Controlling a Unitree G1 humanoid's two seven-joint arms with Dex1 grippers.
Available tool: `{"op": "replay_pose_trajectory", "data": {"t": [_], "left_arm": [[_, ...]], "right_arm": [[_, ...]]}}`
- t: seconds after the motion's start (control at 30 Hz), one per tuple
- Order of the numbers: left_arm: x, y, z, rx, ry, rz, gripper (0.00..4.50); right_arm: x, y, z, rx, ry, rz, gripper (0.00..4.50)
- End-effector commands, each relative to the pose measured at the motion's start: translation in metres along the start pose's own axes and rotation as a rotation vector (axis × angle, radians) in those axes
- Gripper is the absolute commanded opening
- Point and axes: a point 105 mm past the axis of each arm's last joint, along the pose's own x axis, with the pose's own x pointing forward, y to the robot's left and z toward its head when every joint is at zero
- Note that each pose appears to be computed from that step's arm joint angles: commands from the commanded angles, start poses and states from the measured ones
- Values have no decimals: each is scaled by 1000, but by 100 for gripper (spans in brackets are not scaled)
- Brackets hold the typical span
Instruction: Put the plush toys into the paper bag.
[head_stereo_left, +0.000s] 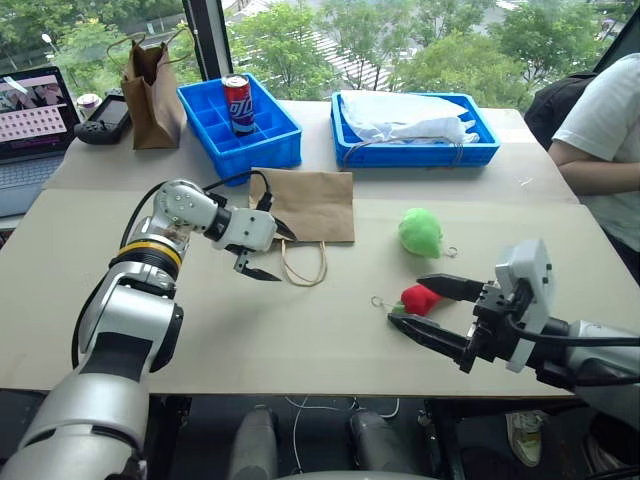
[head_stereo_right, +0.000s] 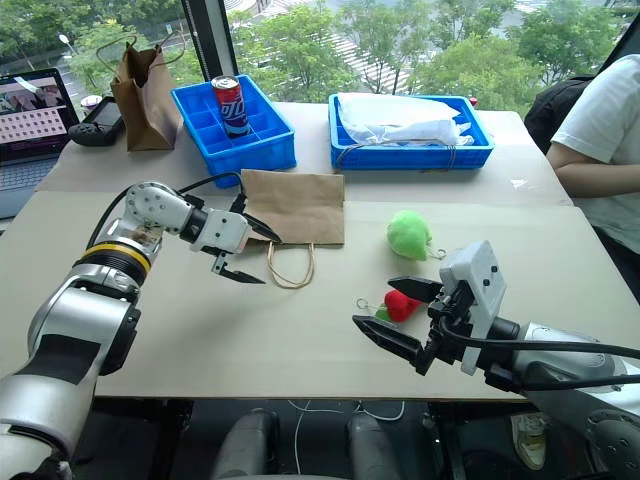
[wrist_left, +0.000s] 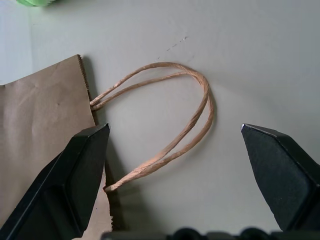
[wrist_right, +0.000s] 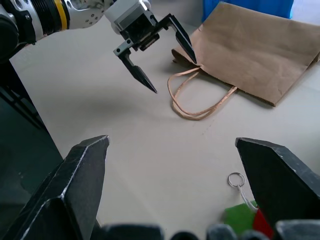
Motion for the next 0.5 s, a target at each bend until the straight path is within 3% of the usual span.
{"op": "replay_pose_trajectory", "data": {"t": [0.03,0.23,0.37,0.5], "left_arm": [[-3,14,4,10,27,47,371],[5,17,4,-29,17,62,148],[6,20,11,-101,-66,68,11],[0,24,29,-267,-263,43,4]], "right_arm": [[-2,4,10,-28,-46,-3,450],[-2,-2,14,-59,-52,-25,450],[-2,-4,14,-60,-50,-27,450],[-2,3,0,-18,-15,-13,450]]}}
